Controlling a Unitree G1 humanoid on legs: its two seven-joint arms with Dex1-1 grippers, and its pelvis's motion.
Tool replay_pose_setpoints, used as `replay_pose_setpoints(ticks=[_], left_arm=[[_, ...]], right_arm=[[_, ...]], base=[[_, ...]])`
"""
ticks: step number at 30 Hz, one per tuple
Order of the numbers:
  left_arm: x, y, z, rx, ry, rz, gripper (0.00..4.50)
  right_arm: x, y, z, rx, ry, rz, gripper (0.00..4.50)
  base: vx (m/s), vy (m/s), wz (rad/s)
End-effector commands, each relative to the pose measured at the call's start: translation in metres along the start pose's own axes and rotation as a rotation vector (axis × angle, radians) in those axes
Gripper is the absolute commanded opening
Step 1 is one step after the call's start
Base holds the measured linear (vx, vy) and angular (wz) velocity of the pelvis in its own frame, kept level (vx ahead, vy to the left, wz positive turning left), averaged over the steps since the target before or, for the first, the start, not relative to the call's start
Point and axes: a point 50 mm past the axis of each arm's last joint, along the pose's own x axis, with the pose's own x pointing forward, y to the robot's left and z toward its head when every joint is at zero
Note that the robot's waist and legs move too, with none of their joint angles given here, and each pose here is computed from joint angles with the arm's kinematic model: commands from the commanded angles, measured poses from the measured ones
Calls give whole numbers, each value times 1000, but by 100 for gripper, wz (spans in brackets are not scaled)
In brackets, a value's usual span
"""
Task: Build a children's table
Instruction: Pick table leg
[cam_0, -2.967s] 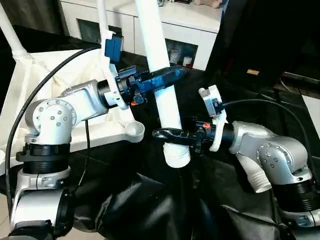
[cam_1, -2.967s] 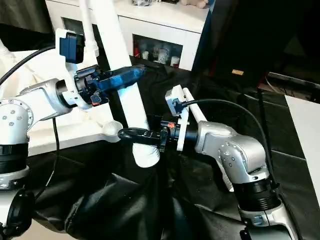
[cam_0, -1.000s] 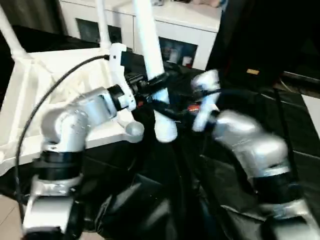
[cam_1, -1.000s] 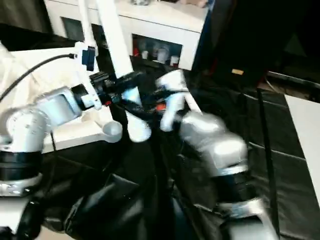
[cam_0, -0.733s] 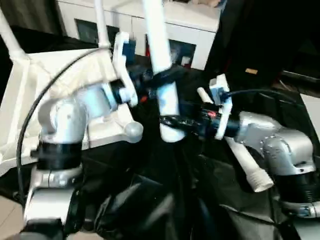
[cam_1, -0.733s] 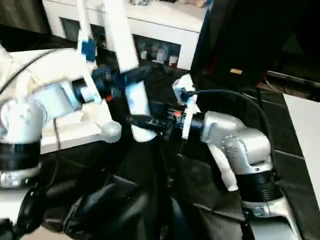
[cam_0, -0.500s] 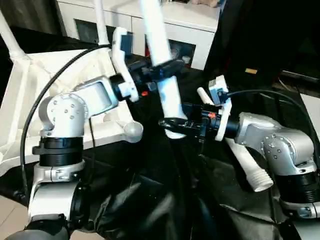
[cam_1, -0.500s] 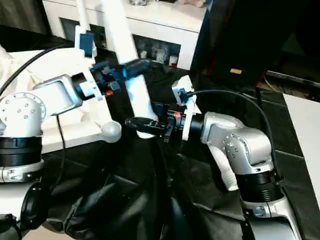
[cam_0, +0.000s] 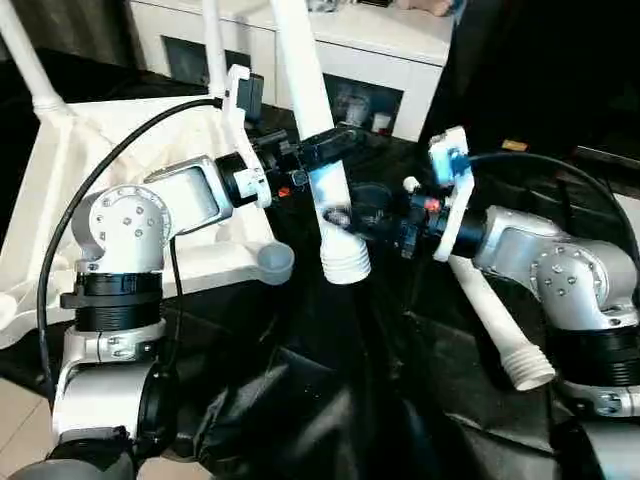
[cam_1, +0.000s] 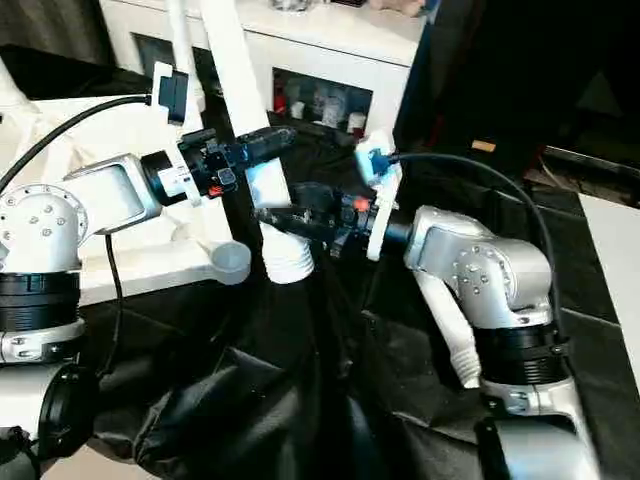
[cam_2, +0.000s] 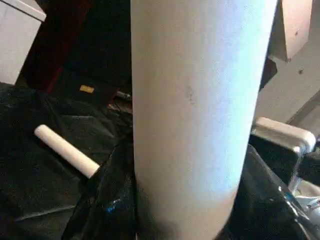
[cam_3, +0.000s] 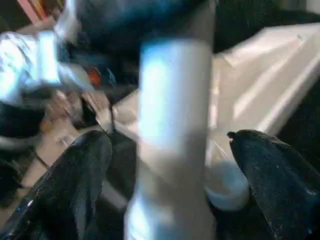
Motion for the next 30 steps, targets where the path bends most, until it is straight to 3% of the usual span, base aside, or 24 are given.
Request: replay_pose_setpoints(ticks=[1,5,12,13,17,30], left_arm=[[6,-12,2,78,22,-47,190],[10,-21,-6,163,72,-105,190],[12,-24,-13,234,130,-135,189],[11,-23,-14,244,139,-136,189],[10,-22,-16,273,157,-138,189],[10,-21,-16,311,167,-153,189]], right_arm=[[1,-1,0,-34,15,-15,425],[12,-2,-6,-58,41,-41,425],[20,0,-13,-56,61,-34,425],[20,0,-14,-55,64,-34,398],[18,-1,-15,-54,68,-29,381],[16,3,-24,-23,119,22,265]], base=[[0,0,0],[0,0,0],[0,0,0],[0,0,0],[0,0,0],[0,0,0]])
